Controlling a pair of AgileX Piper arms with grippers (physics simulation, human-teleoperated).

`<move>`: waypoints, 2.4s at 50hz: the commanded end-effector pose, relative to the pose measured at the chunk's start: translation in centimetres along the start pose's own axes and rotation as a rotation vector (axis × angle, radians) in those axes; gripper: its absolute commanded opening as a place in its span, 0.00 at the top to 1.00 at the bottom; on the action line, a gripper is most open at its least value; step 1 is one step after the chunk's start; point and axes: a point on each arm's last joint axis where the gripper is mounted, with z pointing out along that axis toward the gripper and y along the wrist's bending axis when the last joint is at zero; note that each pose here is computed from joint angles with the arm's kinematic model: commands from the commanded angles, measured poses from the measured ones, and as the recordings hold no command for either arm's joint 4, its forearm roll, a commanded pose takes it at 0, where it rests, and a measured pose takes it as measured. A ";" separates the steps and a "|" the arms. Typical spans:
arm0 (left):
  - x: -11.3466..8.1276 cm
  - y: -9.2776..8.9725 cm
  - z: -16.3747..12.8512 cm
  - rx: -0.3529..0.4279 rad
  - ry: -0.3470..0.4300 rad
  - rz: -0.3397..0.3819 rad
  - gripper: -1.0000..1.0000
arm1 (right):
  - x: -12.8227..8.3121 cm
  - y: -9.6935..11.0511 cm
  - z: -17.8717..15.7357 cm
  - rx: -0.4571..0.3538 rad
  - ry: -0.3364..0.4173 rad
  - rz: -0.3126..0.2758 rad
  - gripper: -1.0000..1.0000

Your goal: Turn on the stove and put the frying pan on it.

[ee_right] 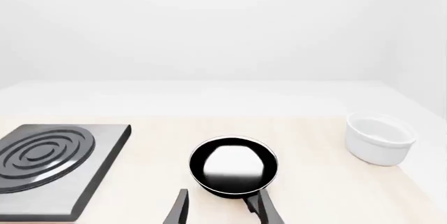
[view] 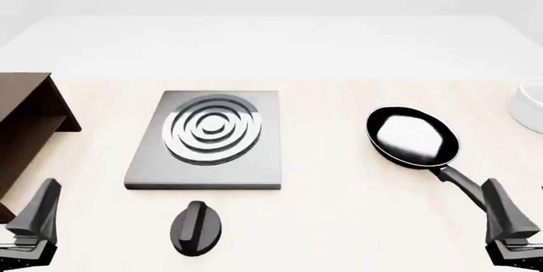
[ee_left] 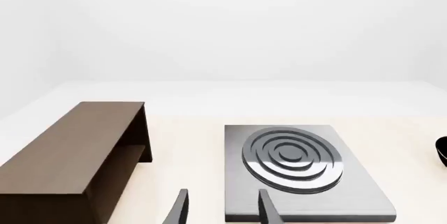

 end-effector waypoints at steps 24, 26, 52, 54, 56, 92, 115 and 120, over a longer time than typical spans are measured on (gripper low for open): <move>-5.7 -0.9 1.2 0.163 0.190 0.150 0.00 | 0.1 0.0 0.2 0.004 0.016 -0.007 0.00; -6.5 -1.0 1.2 0.182 0.214 0.149 0.00 | 0.1 0.0 0.2 0.003 0.018 -0.009 0.00; -13.1 -3.4 2.7 0.494 0.550 0.260 0.00 | -0.1 0.0 0.0 0.007 0.001 0.015 0.00; -12.8 -3.6 2.6 0.509 0.563 0.254 0.00 | -0.1 0.0 0.0 0.007 0.000 0.014 0.00; -12.4 -3.7 2.6 0.523 0.575 0.258 0.00 | -0.1 0.0 0.0 0.007 0.000 0.016 0.00; -2.7 -6.4 3.9 0.632 0.728 0.290 0.00 | -0.1 0.0 0.0 0.001 -0.002 0.022 0.00; 1.5 -7.0 5.0 0.610 0.782 0.299 0.00 | -0.2 0.0 0.0 -0.001 -0.007 0.027 0.00; 2.4 -6.8 5.1 0.596 0.790 0.311 0.00 | -0.2 0.0 0.0 -0.002 -0.009 0.027 0.00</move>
